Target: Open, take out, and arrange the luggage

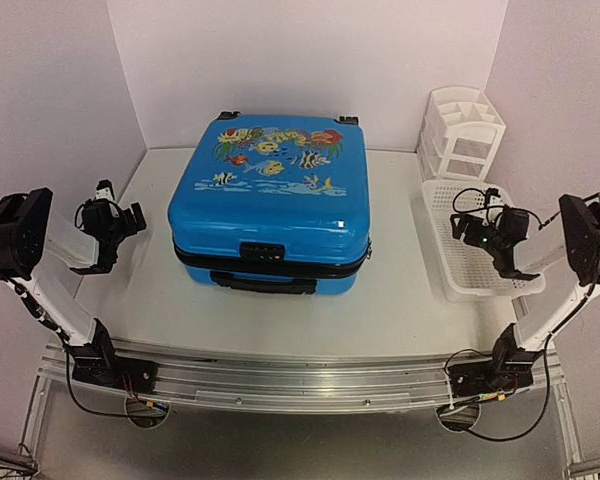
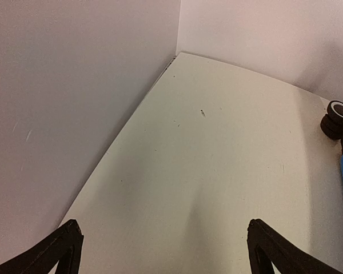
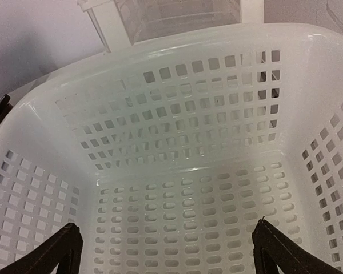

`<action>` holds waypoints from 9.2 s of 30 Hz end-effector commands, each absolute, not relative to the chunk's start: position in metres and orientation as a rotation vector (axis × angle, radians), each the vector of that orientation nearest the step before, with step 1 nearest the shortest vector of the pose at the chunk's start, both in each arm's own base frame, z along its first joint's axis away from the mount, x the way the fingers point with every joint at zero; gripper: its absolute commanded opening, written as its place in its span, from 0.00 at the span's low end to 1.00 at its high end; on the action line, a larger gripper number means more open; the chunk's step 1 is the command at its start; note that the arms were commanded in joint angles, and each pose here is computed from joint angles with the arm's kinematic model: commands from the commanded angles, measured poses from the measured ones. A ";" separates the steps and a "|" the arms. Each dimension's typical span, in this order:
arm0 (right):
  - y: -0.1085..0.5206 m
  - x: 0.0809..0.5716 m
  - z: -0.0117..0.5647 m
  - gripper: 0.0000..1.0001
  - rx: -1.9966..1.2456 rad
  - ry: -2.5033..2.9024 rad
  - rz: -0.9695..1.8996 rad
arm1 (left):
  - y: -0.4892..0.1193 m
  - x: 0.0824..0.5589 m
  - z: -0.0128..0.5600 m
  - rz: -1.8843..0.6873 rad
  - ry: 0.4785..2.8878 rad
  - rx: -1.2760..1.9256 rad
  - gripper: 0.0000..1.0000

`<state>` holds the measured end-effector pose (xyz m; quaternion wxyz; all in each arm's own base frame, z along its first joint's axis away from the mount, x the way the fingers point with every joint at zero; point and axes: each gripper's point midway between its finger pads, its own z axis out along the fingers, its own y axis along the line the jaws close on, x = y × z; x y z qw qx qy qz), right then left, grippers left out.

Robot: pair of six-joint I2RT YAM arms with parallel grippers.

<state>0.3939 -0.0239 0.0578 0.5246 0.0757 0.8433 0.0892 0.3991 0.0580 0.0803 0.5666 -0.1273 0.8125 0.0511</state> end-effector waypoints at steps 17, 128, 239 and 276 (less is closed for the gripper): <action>0.073 0.376 0.235 0.92 -0.251 1.844 0.782 | 0.028 0.404 0.165 0.033 1.946 -0.054 1.00; 0.270 0.232 0.100 0.00 -1.239 1.902 0.818 | -0.123 0.257 0.161 -0.152 1.473 1.994 1.00; 0.535 0.189 0.170 0.00 -0.866 1.777 0.577 | -0.241 0.175 0.178 -0.569 0.907 1.915 0.95; 0.521 0.187 0.144 0.00 -0.953 1.831 0.487 | -0.182 0.620 0.251 0.467 0.566 1.650 1.00</action>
